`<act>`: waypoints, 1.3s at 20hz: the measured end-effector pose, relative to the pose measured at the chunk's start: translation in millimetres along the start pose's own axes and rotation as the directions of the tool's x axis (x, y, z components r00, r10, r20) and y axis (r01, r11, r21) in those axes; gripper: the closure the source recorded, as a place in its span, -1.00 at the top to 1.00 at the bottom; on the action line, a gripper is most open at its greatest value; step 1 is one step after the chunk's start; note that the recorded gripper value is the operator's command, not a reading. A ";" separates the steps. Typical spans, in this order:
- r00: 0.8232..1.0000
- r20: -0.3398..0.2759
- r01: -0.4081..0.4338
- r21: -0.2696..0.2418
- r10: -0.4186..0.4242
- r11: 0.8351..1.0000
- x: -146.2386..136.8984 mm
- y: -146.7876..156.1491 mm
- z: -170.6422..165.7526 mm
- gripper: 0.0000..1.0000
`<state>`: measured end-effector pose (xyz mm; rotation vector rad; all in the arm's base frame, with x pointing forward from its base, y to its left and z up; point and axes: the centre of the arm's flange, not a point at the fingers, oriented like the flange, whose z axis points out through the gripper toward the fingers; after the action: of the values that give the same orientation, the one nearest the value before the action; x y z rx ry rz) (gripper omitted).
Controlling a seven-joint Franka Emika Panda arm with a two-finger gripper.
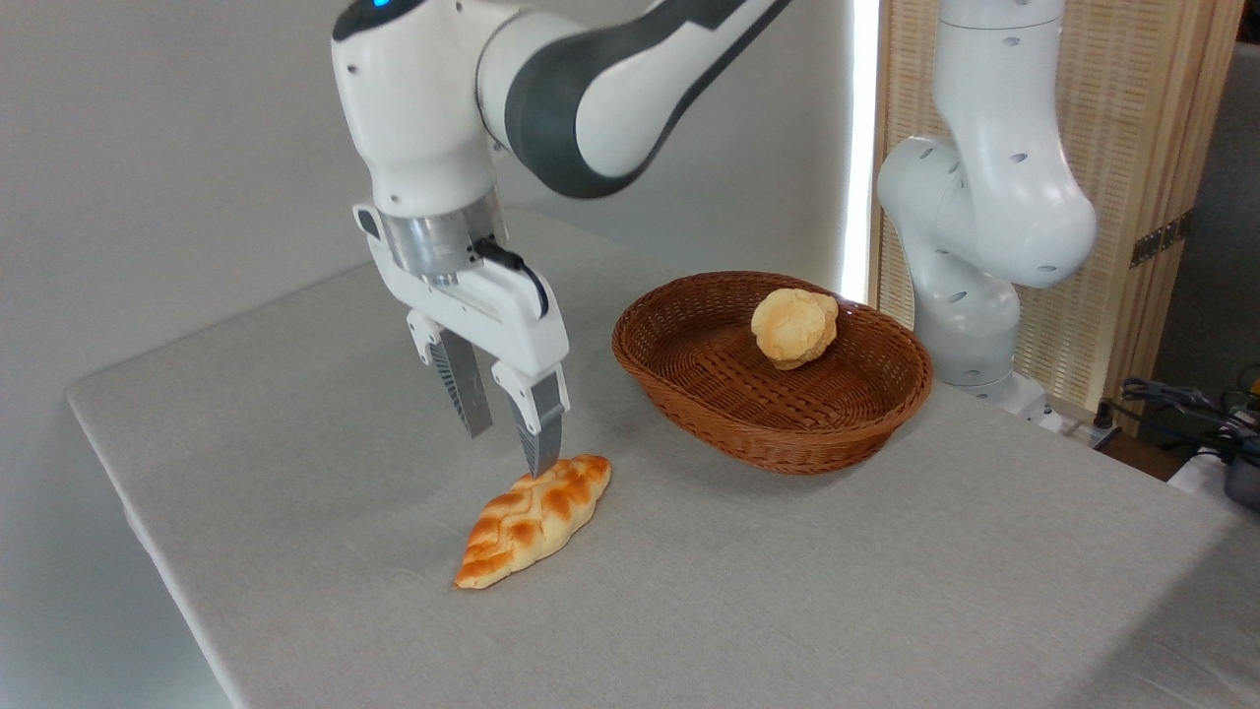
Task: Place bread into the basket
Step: 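Lower the open gripper down over the braided bread roll, then close the gripper on the middle of the braided roll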
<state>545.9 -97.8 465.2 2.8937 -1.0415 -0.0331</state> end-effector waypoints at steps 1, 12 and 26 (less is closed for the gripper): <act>1.000 0.002 0.001 0.001 -0.001 1.000 -0.1 -0.7 8.0 1.00; 0.999 0.039 -0.024 0.052 0.022 0.998 3.0 -9.2 38.8 1.00; 0.997 0.065 -0.042 0.078 0.037 0.996 3.2 -13.4 50.4 0.99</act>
<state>554.7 -92.3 414.1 2.9598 -1.1353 -0.0848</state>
